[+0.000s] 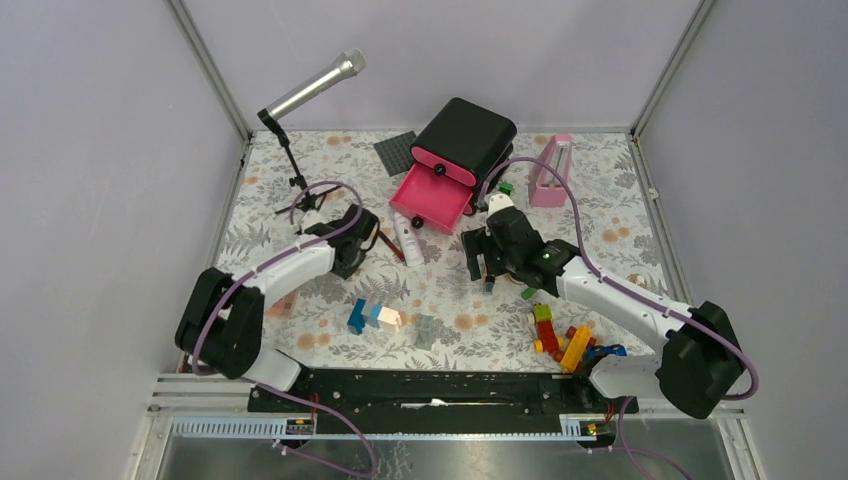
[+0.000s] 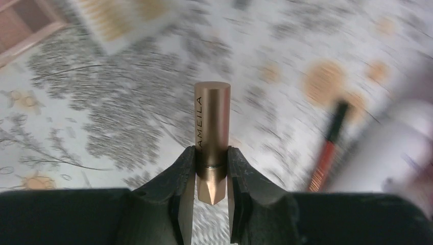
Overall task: Organize the makeup
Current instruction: Pick up the makeup from the center of the board, then place the makeup in the drawer.
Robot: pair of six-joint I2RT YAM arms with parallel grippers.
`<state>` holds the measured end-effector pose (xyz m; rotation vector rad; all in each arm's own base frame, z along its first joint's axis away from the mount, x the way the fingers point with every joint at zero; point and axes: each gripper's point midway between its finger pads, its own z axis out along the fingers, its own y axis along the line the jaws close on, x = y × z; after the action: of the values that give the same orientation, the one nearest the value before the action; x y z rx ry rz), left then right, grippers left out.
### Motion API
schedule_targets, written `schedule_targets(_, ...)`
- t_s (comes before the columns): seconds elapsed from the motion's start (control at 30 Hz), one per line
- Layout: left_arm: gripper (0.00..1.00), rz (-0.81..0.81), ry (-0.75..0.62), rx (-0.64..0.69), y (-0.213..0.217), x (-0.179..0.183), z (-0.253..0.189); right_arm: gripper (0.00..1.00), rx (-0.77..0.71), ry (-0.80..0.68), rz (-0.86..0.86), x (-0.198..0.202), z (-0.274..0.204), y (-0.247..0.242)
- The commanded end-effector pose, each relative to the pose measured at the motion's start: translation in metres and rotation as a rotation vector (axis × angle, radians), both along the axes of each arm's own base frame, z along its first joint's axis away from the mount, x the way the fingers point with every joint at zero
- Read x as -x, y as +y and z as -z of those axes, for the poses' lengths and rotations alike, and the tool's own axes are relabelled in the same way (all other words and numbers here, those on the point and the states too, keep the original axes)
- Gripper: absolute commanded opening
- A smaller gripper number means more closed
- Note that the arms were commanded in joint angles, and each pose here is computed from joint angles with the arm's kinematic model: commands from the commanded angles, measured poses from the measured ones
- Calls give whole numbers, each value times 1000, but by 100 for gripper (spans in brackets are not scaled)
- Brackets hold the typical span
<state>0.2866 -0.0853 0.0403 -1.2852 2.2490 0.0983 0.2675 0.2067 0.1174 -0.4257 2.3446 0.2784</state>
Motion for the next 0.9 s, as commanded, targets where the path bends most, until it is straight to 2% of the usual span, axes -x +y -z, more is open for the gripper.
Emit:
schedule_targets(0.0, 0, 320, -301, -68, -60, -48, -101, 92, -40, -75, 31, -7, -16, 0)
schedule_targets(0.07, 0, 446, -381, -78, -87, -67, -135, 92, -51, -80, 41, -7, -17, 0)
schedule_targets(0.23, 0, 817, -501, -94, -153, -108, -166, 92, -64, -95, 56, -6, -23, -3)
schedule_targets(0.33, 0, 942, -458, -128, -176, -130, -157, 93, -61, -105, 67, -6, -26, -6)
schedule_targets(0.53, 0, 1082, -405, -146, -201, -160, -135, 93, -62, -104, 72, -4, -27, -8)
schedule_targets(0.87, 0, 1200, -372, -227, -189, -190, -121, 93, -71, -82, 66, -1, -23, -6)
